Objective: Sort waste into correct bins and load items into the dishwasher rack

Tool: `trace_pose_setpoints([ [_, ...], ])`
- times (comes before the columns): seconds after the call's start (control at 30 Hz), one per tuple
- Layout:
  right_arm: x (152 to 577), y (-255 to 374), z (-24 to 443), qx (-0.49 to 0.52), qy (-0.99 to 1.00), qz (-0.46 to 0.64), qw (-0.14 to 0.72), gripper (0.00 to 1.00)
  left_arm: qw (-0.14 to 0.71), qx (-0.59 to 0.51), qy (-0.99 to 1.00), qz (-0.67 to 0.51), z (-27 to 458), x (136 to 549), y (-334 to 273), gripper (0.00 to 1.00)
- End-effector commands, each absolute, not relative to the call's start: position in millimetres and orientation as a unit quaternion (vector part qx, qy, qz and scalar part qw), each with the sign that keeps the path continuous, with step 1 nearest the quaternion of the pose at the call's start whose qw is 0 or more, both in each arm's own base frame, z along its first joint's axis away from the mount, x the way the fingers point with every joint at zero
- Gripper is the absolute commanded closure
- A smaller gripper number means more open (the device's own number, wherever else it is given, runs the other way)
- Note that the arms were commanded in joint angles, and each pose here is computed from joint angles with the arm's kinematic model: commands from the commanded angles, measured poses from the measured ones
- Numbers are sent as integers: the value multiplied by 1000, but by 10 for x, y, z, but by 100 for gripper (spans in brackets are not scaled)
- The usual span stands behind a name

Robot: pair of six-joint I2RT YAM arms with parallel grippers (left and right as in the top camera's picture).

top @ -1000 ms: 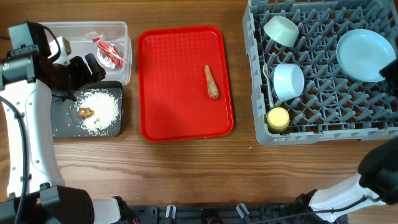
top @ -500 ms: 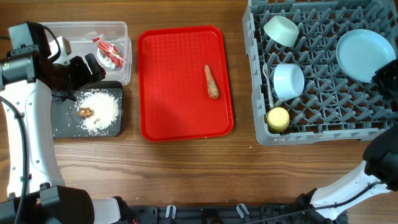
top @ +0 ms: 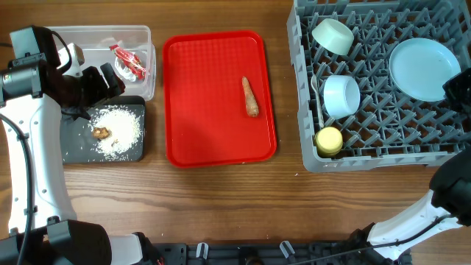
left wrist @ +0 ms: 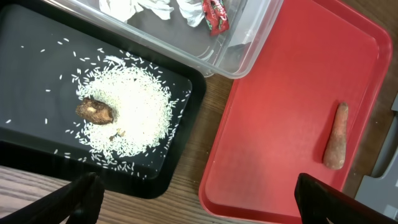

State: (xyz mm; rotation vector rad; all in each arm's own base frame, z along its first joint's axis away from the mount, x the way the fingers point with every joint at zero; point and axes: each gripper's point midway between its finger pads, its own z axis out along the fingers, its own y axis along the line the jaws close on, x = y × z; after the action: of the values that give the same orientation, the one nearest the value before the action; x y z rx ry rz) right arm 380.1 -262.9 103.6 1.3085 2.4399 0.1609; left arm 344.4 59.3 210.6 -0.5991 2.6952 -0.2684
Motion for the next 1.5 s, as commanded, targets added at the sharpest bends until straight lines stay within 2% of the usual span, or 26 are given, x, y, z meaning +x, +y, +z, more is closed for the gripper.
trace_pose_setpoints([
  [0.0, 3826, -2686, 1378, 445, 866, 39, 225, 96, 193, -214, 953, -95, 2171, 3426, 606, 0],
  [0.07, 3858, -2697, 1670, 437, 860, 34, 262, 96, 193, -214, 953, -95, 2171, 3426, 607, 0],
  [0.23, 3950, -2510, 2748, 375, 837, -8, 398, 96, 193, -214, 953, -95, 2172, 3427, 606, 0],
  [0.37, 4019, -2264, 3197, 314, 833, -85, 447, 96, 193, -214, 953, -95, 2171, 3426, 607, 0],
  [0.43, 4054, -2157, 3270, 286, 837, -134, 447, 96, 193, -214, 953, -95, 2171, 3426, 606, 0],
  [0.67, 4225, -1883, 3272, 200, 840, -302, 403, 96, 193, -214, 953, -95, 2171, 3426, 606, 0],
  [0.77, 4336, -1861, 3163, 122, 851, -363, 359, 96, 193, -214, 953, -95, 2171, 3426, 607, 0],
  [1.27, 4662, -1785, 2408, 5, 893, -360, 271, 96, 193, -214, 953, -95, 2171, 3426, 606, 0],
  [1.47, 4773, -1686, 2270, -43, 895, -364, 254, 96, 193, -214, 953, -95, 2171, 3426, 606, 0],
])
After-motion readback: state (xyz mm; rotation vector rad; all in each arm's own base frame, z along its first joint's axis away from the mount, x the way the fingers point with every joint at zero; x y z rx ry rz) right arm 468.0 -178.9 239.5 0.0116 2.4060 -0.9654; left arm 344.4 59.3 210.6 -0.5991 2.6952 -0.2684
